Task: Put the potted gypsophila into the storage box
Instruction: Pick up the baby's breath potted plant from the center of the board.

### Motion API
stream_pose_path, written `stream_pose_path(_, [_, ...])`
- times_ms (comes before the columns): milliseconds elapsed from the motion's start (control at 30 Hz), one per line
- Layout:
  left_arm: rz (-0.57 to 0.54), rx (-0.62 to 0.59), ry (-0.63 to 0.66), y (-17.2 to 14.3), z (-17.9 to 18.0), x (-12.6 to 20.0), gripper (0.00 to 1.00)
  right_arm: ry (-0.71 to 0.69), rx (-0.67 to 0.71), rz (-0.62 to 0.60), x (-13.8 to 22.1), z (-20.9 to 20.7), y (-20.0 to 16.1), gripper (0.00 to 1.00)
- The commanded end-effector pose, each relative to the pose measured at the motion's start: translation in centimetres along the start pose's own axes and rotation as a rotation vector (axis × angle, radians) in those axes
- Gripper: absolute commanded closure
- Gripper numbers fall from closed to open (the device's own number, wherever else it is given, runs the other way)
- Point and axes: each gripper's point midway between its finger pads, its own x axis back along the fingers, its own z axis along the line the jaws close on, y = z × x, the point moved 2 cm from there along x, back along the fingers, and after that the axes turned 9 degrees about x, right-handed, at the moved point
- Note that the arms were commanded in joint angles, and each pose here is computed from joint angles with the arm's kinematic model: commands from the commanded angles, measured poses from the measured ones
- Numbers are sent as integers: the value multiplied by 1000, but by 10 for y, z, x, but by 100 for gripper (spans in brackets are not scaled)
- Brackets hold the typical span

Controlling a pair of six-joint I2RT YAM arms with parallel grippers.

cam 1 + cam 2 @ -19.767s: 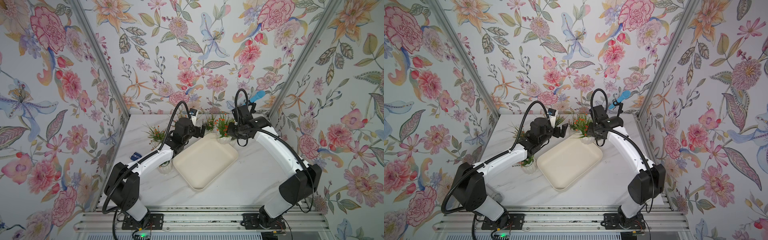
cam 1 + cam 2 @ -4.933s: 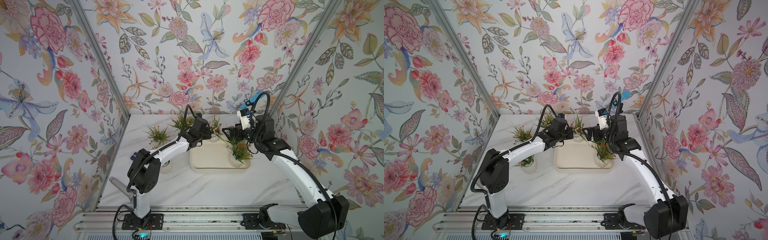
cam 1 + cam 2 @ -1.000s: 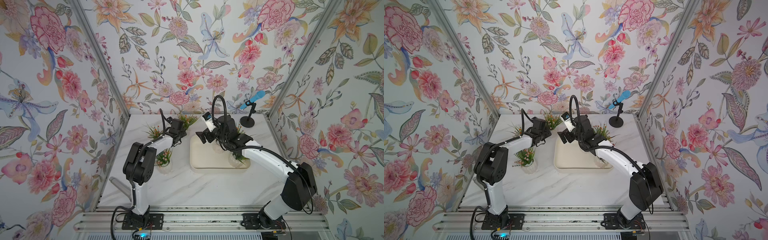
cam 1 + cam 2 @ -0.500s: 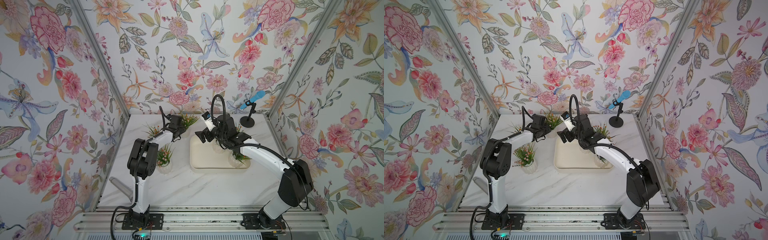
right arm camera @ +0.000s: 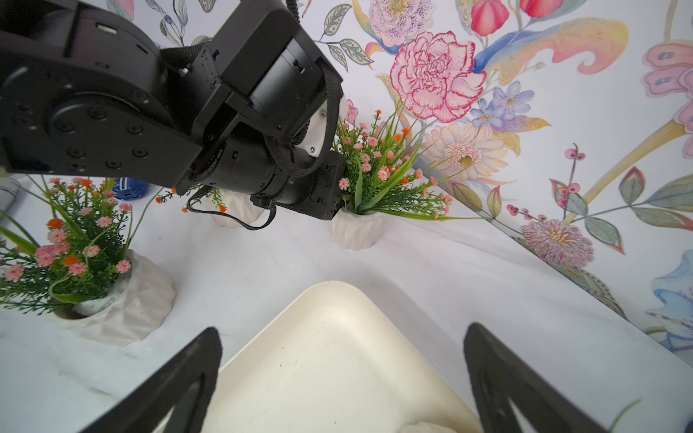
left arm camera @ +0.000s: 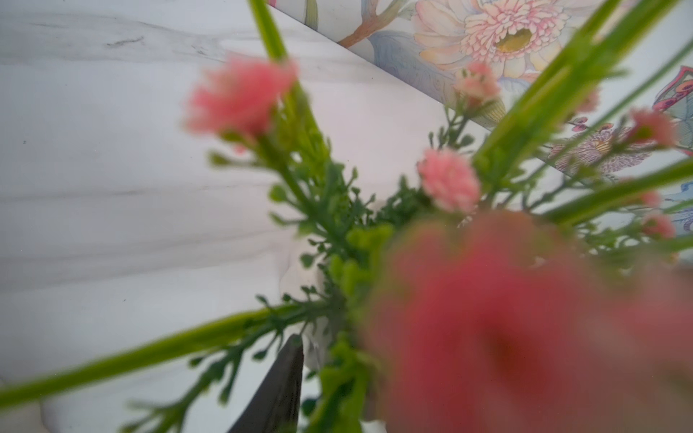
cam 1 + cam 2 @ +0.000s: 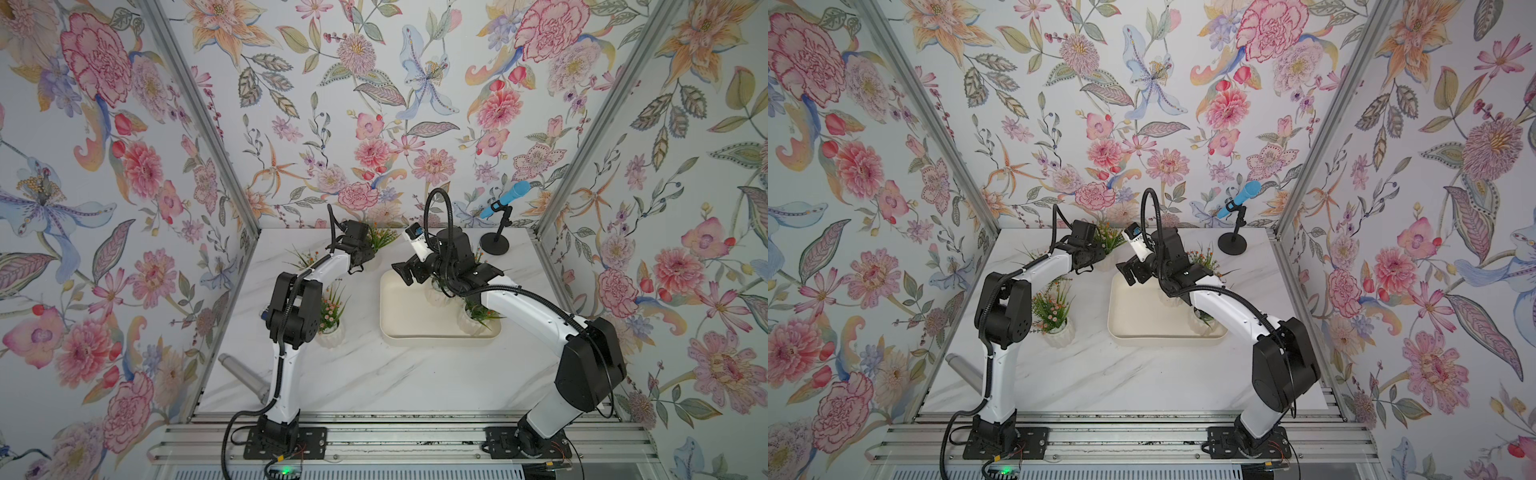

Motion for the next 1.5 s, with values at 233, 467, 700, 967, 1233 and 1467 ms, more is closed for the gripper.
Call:
stream_pose_path(233, [109,-22,47,-5,27,-22,64,-2,33,-24,-1,-1,4,0])
stream_pose_path(467, [146,-79,50,-3,22,-31,67,-3,33,-26,0,-1,4,0])
stream_pose_path(700, [157,-136,61,-1,20,-30,75,-6,33,-24,1,-1,3,0])
stream_pose_path(967, [158,-167,69,-4,19,-30,79,-11,36,-21,1,-3,3,0])
stream_pose_path(1233, [180,-171,83,-18,19,-39,74,-22,41,-12,2,-4,1,0])
stream_pose_path(1467, [193,-173,79,-25,19,-44,84,-31,44,-6,2,-5,1,0])
